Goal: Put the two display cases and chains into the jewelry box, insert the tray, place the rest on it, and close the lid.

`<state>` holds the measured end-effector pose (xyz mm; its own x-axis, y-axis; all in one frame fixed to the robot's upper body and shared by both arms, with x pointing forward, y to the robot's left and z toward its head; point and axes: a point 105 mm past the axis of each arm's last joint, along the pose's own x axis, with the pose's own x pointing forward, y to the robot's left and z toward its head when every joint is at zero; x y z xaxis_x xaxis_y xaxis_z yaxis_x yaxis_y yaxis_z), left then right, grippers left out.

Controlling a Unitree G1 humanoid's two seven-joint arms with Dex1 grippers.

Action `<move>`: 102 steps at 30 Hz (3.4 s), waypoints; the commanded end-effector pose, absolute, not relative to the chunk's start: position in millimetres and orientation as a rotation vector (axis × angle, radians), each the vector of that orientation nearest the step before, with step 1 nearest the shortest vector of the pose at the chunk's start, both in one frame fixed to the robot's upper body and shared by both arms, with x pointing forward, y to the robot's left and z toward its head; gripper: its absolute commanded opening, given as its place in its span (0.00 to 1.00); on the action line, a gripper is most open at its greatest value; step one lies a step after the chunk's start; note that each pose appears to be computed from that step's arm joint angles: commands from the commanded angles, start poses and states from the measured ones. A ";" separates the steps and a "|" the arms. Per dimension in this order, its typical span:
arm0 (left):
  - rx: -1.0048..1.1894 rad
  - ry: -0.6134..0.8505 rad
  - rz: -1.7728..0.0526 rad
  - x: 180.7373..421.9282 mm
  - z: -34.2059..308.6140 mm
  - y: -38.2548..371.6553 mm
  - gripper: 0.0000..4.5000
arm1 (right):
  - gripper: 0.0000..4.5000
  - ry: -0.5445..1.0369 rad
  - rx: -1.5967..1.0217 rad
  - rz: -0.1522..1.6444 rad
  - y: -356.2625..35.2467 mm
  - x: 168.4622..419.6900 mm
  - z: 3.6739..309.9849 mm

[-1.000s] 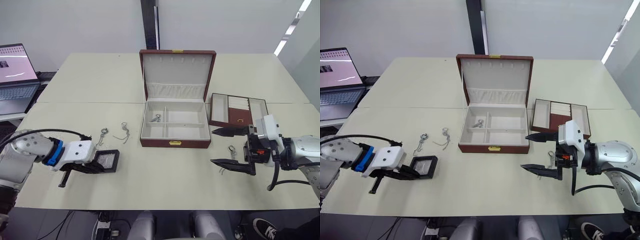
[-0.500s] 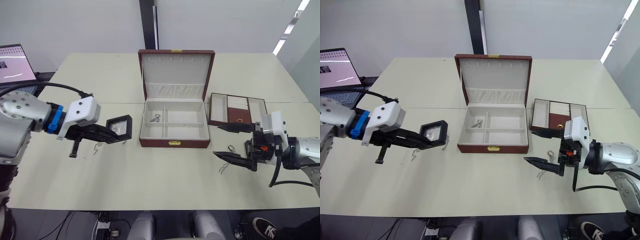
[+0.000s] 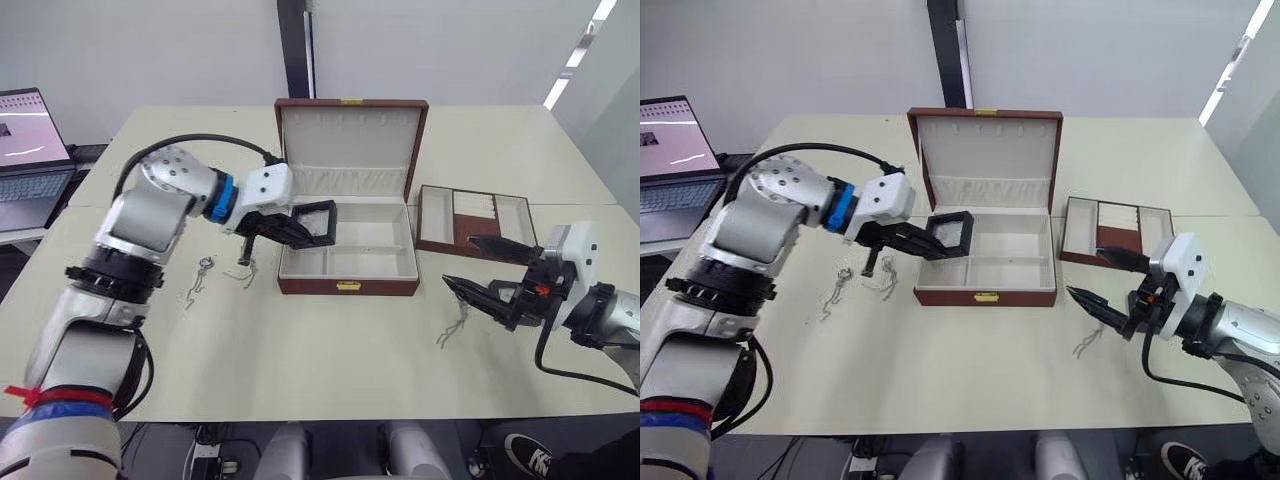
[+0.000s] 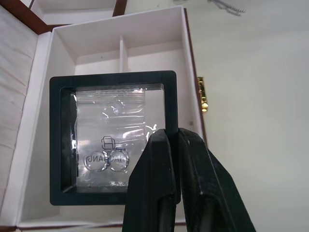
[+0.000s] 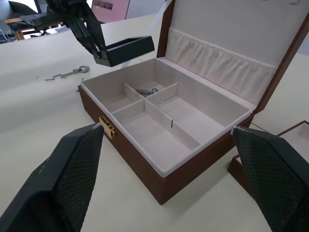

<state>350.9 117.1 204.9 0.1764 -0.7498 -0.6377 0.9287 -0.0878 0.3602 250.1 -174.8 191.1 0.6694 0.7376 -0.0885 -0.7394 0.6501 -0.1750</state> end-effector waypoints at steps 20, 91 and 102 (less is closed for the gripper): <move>0.927 0.168 -1.386 399.2 186.5 43.2 0.00 | 1.00 -0.032 -0.203 0.720 -176.0 237.5 195.5; 0.284 0.142 -1.106 338.9 228.7 179.6 1.00 | 1.00 0.064 -0.167 0.592 -249.9 248.5 169.4; 0.166 0.159 -0.437 309.3 185.2 303.4 1.00 | 1.00 0.088 -0.112 0.339 -323.2 267.9 138.9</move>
